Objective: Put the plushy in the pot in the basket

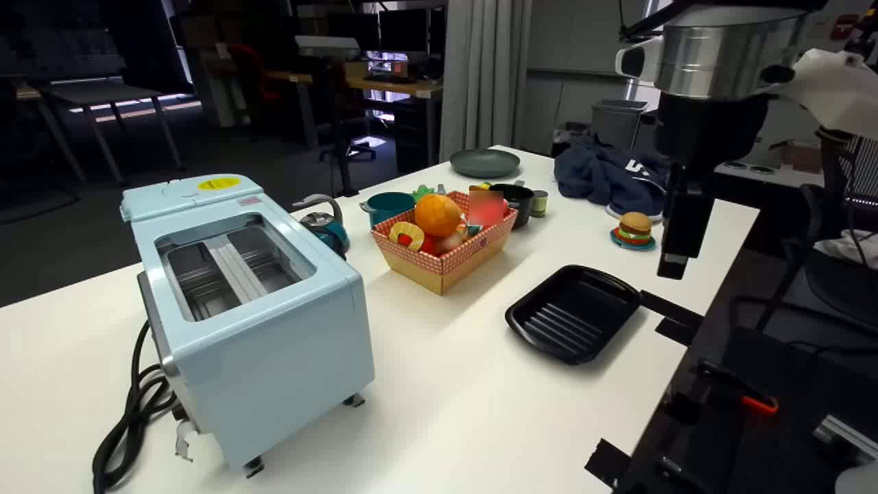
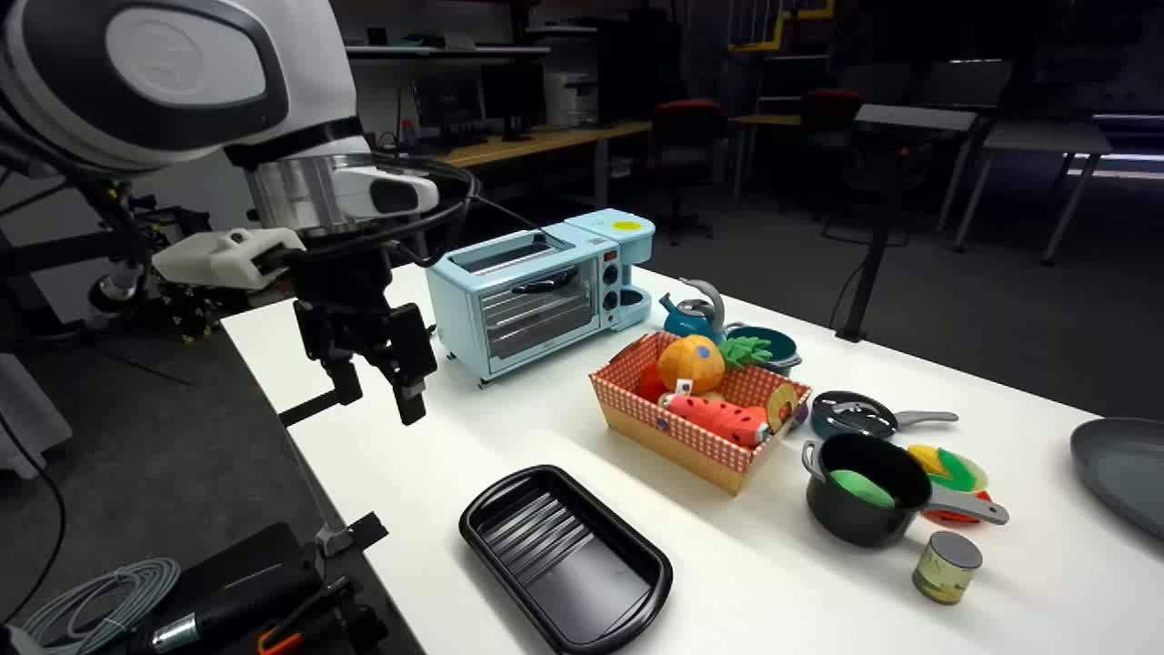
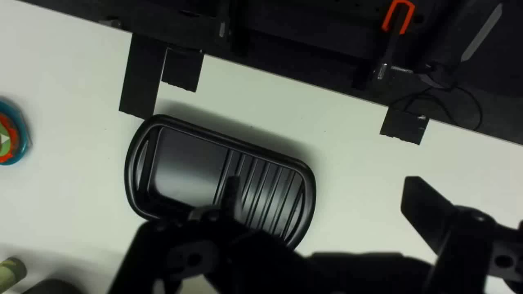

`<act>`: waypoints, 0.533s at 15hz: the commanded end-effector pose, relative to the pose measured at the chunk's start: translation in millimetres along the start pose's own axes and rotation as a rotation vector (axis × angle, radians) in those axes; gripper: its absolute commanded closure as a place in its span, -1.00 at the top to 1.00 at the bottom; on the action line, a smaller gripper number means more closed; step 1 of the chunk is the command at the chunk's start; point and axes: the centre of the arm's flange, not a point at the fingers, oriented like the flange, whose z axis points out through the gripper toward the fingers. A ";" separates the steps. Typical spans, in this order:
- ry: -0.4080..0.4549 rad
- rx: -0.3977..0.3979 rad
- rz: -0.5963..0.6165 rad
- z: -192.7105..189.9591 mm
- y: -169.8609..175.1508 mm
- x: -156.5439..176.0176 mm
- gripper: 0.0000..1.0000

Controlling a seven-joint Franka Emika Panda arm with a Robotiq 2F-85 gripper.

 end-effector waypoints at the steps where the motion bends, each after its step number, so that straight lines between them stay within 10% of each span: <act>1: -0.001 0.000 0.000 -0.4 0.0 0.7 1.00; 8: -0.007 0.001 -0.001 1.7 -0.2 1.2 1.00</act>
